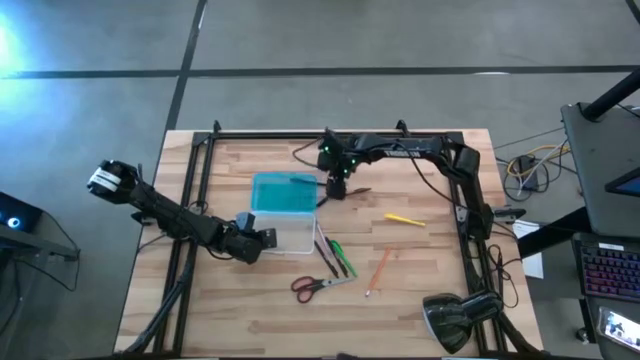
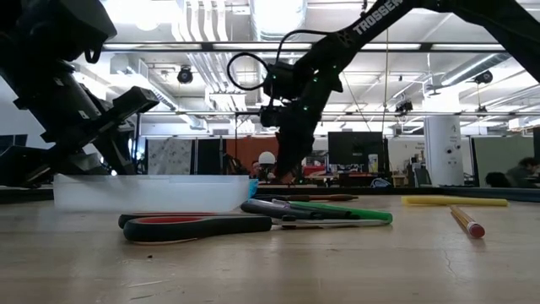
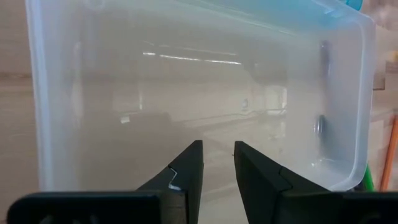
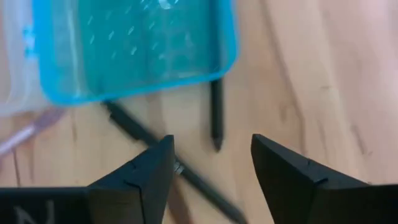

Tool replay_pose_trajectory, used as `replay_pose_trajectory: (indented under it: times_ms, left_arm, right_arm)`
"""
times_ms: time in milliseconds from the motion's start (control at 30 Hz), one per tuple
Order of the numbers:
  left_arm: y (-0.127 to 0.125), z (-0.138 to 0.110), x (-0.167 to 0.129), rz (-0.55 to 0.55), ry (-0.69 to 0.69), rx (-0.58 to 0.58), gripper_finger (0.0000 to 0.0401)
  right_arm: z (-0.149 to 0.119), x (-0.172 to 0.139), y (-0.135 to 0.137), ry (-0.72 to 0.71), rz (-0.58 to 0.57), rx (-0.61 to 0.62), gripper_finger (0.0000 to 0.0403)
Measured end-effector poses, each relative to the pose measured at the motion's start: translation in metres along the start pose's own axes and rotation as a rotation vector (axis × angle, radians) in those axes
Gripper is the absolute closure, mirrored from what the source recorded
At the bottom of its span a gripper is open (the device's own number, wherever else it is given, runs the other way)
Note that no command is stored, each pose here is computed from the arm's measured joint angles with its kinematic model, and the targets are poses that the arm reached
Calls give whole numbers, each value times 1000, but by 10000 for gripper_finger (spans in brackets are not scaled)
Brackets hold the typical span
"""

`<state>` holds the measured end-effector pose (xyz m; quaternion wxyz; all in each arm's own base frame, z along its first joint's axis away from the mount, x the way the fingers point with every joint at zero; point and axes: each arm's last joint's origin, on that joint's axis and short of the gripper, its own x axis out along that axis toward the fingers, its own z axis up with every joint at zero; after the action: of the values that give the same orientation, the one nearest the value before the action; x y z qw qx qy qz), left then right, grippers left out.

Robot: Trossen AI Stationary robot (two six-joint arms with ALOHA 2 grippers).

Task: Pick & place school supplies into a supply box
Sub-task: Put the black pen into the blue supply box

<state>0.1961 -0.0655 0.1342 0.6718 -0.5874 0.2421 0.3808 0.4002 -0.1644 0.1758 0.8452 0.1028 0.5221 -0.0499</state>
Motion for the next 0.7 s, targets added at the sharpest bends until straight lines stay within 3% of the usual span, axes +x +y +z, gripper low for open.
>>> replay_pose_trajectory:
  times_ms: [233,433,567,700]
  left_arm:
    - [-1,0,0,-7,1,-7,325]
    - [-2,0,0,-15,7,-19,325]
    - [-2,0,0,-15,7,-19,325]
    - [-2,0,0,-15,7,-19,325]
  right_arm:
    - [15,15,-5,39,1,-19,197]
    - [27,33,-2,139,-133,-33,197]
    - [40,26,-4,103,-112,-11,197]
    - [36,29,-1,203,-80,11,197]
